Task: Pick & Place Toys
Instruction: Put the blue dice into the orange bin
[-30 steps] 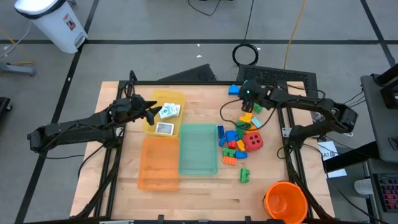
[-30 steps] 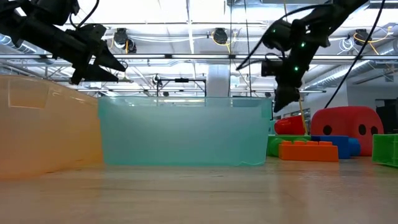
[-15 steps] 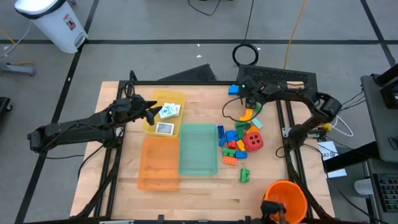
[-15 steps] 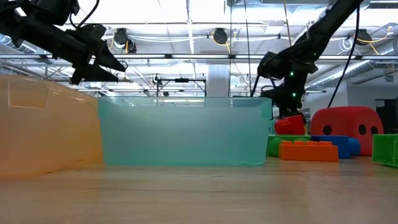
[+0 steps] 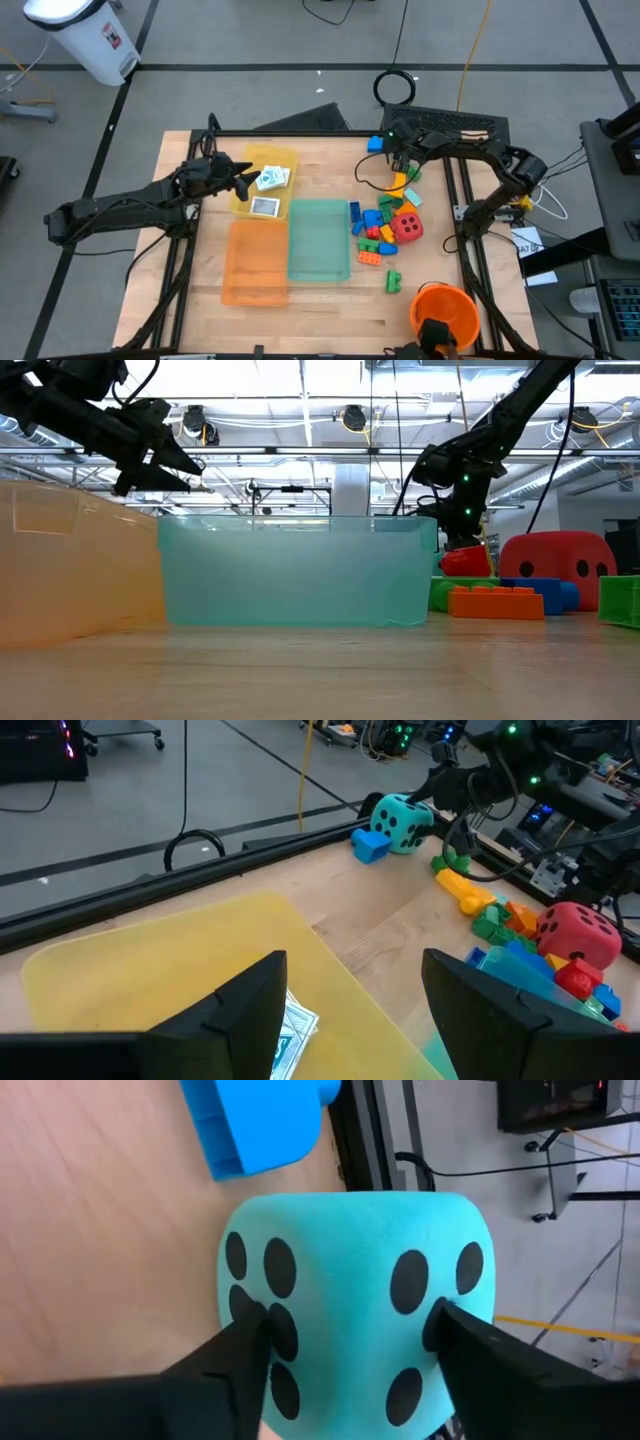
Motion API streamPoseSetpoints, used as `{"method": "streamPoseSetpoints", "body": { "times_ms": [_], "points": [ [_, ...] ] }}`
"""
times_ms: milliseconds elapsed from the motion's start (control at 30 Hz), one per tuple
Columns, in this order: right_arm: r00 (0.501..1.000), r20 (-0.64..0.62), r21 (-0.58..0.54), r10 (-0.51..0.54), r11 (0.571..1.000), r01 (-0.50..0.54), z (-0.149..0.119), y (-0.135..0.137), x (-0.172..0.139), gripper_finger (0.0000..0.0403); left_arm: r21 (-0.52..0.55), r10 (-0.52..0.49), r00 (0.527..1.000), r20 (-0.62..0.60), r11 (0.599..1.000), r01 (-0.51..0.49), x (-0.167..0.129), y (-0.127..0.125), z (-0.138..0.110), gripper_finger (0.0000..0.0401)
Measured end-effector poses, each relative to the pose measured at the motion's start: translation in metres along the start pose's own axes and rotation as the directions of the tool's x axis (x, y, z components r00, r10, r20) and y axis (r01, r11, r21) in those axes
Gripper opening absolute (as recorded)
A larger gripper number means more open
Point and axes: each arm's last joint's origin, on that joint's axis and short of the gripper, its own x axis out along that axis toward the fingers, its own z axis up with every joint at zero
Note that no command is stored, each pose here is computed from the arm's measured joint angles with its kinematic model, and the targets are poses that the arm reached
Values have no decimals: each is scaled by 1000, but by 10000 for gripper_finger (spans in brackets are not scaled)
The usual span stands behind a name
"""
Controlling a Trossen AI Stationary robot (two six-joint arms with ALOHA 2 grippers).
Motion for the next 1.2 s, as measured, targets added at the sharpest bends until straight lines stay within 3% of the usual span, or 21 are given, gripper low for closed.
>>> {"method": "streamPoseSetpoints", "body": {
  "times_ms": [167, 400, 567, 733, 1000, 1200],
  "points": [
    [1000, 3, 2, 8, 1000, -8, 0, 0, 0, 158, -2, 0, 1000, 0, 1000, 0, 0, 0, 0, 239],
    [998, 41, -25, -55, 998, 56, 5, 0, -12, 155, -2, 0, 1000, 1, 1000, 0, 0, 0, 0, 239],
    [984, 170, -4, -56, 998, 57, 11, -1, -40, 155, -1, 0, 1000, 2, 1000, 0, 0, 0, 0, 239],
    [936, 352, 55, 24, 997, -46, 15, -2, -70, 147, -3, -1, 1000, 6, 1000, 1, 0, 0, 1, 239],
    [858, 513, 107, 4, 992, -69, 13, -4, -113, 146, -3, -1, 1000, 7, 1000, 1, 0, 0, 0, 239],
    [737, 662, 79, 136, 965, -250, 12, 2, -140, 146, -5, -1, 1000, 8, 1000, 1, 0, 0, 1, 239]
  ]
}}
